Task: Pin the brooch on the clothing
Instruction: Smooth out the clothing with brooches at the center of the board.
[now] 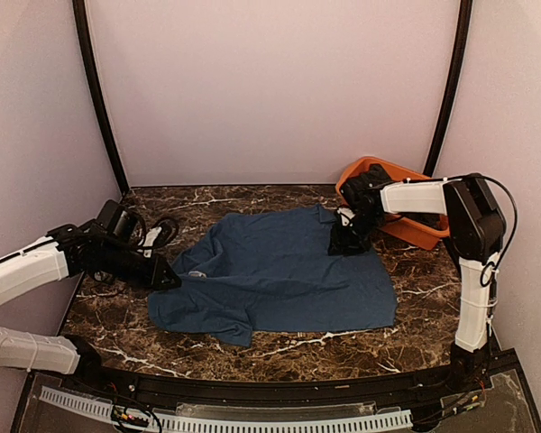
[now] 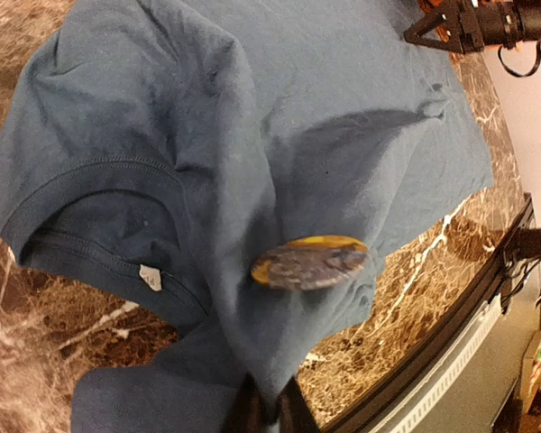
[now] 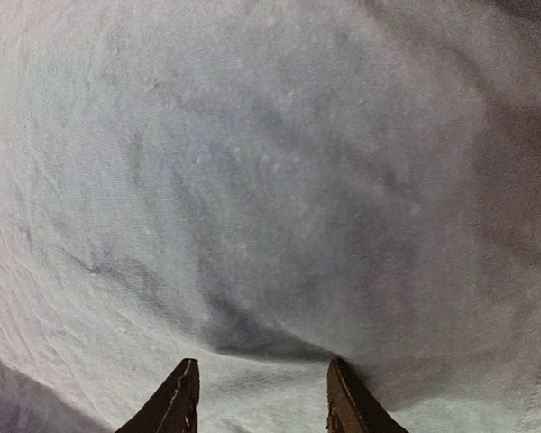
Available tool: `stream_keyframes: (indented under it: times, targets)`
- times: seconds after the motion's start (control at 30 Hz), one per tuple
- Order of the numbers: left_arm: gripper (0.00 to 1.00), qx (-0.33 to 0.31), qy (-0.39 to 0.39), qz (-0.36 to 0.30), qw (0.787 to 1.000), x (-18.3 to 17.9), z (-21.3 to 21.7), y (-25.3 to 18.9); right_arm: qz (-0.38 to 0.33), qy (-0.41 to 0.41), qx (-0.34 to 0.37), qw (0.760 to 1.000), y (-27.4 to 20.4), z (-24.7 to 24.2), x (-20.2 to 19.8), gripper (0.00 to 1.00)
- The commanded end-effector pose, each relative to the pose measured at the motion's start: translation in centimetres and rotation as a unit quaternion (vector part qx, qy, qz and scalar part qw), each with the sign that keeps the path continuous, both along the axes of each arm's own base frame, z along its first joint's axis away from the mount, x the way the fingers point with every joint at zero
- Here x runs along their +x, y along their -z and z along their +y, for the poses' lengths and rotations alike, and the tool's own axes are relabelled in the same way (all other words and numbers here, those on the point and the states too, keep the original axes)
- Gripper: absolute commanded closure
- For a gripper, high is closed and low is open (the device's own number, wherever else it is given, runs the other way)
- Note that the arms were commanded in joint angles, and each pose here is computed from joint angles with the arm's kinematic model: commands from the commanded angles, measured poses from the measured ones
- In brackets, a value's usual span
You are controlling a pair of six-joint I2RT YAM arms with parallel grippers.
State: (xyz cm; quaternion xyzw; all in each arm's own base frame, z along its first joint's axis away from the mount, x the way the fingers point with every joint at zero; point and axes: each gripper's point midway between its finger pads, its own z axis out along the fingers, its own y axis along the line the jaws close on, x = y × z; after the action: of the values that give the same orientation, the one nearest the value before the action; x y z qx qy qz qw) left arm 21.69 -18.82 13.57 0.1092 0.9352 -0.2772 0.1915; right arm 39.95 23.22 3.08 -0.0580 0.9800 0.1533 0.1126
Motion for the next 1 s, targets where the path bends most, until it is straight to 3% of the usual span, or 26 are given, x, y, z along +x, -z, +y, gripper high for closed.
stream_keyframes:
  times: [0.0, 0.2, 0.43, 0.6, 0.77, 0.87, 0.97]
  targets:
    - [0.83, 0.011, -0.052, 0.016, 0.998, -1.0, 1.8, 0.3, -0.034, -0.029, 0.000, 0.999, -2.9, 0.5, 0.4, 0.53]
    - [0.44, 0.027, -0.055, -0.011, 0.998, -0.2, 2.3, -1.1, -0.083, -0.114, -0.023, 0.990, -6.8, 2.0, -1.2, 0.48]
    - [0.25, 0.070, -0.041, -0.076, 0.994, 2.2, 2.8, -4.3, -0.103, -0.181, -0.055, 0.977, -8.4, 2.7, -3.8, 0.46]
    - [0.04, 0.137, -0.013, -0.144, 0.980, 4.9, 3.6, -6.6, -0.128, -0.250, -0.030, 0.959, -9.4, 5.0, -6.0, 0.41]
    - [0.01, 0.167, 0.062, -0.202, 0.963, 8.1, 1.8, -7.9, -0.156, -0.309, -0.034, 0.938, -8.9, 6.0, -8.1, 0.40]
    - [0.01, 0.137, 0.129, -0.204, 0.961, 9.5, -1.3, -8.0, -0.146, -0.335, -0.053, 0.930, -7.5, 5.2, -9.4, 0.40]
    - [0.01, 0.098, 0.175, -0.196, 0.960, 10.7, -4.2, -7.9, -0.160, -0.389, -0.083, 0.903, -5.9, 4.8, -11.2, 0.38]
